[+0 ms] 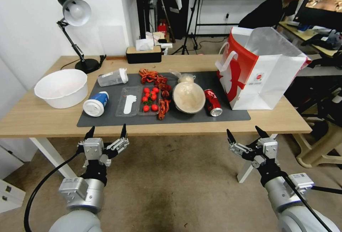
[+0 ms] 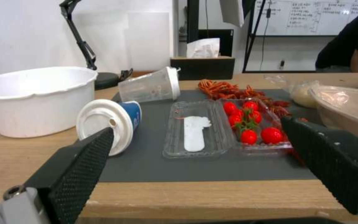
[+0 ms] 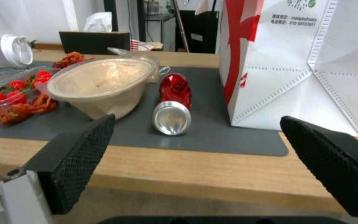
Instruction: Pick up the trash from the table and place it into the takeout bag.
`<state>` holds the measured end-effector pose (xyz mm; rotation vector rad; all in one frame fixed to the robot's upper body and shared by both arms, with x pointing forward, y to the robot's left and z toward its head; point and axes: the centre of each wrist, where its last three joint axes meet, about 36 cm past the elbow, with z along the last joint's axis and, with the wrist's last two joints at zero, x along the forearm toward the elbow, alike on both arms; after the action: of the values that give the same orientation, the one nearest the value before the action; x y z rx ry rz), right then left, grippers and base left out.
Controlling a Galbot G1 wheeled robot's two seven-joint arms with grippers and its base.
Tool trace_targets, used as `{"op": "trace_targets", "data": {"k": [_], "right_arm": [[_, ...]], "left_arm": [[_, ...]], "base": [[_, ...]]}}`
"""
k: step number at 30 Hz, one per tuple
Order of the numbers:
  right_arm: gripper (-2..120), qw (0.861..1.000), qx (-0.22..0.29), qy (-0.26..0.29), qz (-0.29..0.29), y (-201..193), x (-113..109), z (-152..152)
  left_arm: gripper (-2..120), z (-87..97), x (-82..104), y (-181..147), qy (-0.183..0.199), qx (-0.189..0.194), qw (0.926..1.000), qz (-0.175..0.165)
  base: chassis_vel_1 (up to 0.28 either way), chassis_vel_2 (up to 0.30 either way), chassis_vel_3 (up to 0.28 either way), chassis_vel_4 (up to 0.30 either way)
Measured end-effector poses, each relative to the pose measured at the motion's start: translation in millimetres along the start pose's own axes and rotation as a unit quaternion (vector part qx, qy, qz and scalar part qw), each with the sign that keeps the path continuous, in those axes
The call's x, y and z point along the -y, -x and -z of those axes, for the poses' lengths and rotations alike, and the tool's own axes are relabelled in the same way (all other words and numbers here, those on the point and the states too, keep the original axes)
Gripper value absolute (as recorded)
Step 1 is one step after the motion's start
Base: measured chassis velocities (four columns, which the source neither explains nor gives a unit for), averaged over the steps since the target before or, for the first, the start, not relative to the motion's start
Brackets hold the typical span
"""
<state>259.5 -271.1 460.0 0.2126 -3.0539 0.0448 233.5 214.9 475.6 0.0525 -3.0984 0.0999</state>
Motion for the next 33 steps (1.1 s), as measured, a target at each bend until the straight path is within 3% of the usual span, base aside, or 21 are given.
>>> {"op": "trace_targets", "data": {"k": [19,26,33], "right_arm": [[100,0.999,0.031,-0.007,0.007,78.5,36.5,10.1],[100,0.999,0.004,-0.023,0.021,111.5,45.7,14.0],[100,0.998,-0.035,-0.031,0.041,131.7,48.9,-1.0]], "left_arm": [[100,-8.0,0.3,4.6,0.006,-0.010,0.9998,-0.014],[100,-7.8,-0.1,2.7,0.006,-0.010,0.9999,-0.011],[100,-8.7,0.9,1.2,0.005,-0.013,0.9999,-0.010]], "base": [[0.000,0.000,0.000,0.000],[0.000,0.000,0.000,0.000],[0.000,0.000,0.000,0.000]]}}
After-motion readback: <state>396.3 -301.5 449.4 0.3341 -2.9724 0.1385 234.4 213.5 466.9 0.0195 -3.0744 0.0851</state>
